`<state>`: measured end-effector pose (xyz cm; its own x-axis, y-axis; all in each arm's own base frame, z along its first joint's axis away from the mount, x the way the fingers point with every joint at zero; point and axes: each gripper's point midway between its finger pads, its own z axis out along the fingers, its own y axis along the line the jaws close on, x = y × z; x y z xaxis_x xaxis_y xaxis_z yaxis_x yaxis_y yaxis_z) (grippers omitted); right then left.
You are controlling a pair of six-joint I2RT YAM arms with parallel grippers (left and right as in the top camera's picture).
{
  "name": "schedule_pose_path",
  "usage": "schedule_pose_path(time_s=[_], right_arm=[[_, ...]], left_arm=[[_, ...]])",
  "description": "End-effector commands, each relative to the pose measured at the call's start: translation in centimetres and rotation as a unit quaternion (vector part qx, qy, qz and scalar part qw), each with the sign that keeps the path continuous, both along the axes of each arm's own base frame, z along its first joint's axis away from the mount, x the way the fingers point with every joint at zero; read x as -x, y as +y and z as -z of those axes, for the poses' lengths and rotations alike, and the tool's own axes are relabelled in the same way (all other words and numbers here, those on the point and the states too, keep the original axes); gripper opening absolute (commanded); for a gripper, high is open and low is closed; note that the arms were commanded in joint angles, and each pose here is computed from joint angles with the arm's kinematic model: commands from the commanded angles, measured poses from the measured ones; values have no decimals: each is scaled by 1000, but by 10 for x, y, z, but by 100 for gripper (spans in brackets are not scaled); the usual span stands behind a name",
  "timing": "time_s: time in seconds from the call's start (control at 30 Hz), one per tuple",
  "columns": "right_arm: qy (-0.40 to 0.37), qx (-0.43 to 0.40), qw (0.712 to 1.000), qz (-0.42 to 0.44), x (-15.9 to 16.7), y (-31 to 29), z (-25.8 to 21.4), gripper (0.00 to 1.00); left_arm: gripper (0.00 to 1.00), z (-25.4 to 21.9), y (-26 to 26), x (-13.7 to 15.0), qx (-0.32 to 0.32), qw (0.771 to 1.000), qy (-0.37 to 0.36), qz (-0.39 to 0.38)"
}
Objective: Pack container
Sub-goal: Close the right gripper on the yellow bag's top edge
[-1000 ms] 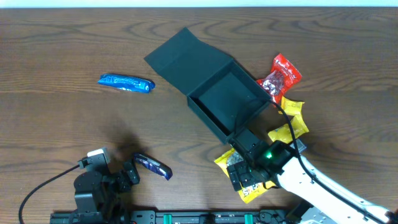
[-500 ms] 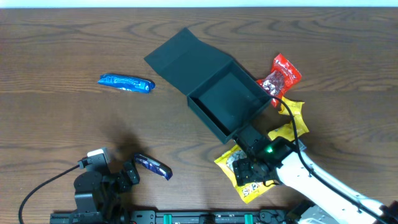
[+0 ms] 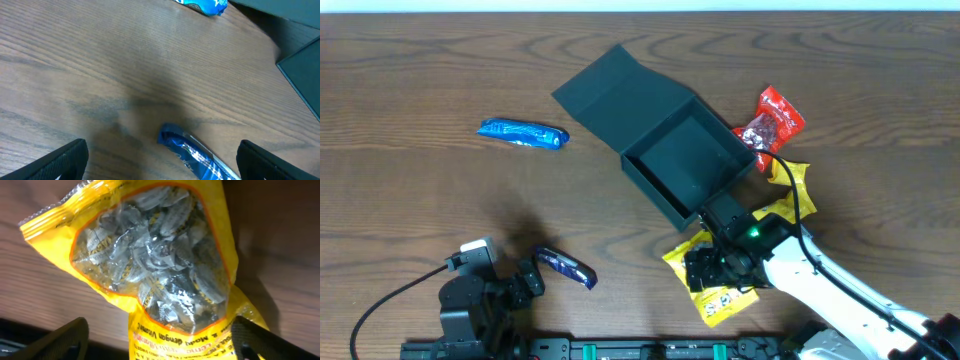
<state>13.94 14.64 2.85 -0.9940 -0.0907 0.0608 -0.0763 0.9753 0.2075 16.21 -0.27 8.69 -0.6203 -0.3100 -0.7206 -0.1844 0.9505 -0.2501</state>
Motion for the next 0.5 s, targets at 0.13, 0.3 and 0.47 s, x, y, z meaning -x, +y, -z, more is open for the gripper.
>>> schedule_pose_path(time_s=[0.13,0.3,0.47], right_arm=[[-13,14,999,39,-10,-6,4,90],[-12,21,999,40,-9,-8,5,91],[-11,22,999,39,-9,-6,12,91]], left_arm=[[95,17,1,11,-3,999,38,0],[95,17,1,11,-3,999,38,0],[95,17,1,11,-3,999,38,0]])
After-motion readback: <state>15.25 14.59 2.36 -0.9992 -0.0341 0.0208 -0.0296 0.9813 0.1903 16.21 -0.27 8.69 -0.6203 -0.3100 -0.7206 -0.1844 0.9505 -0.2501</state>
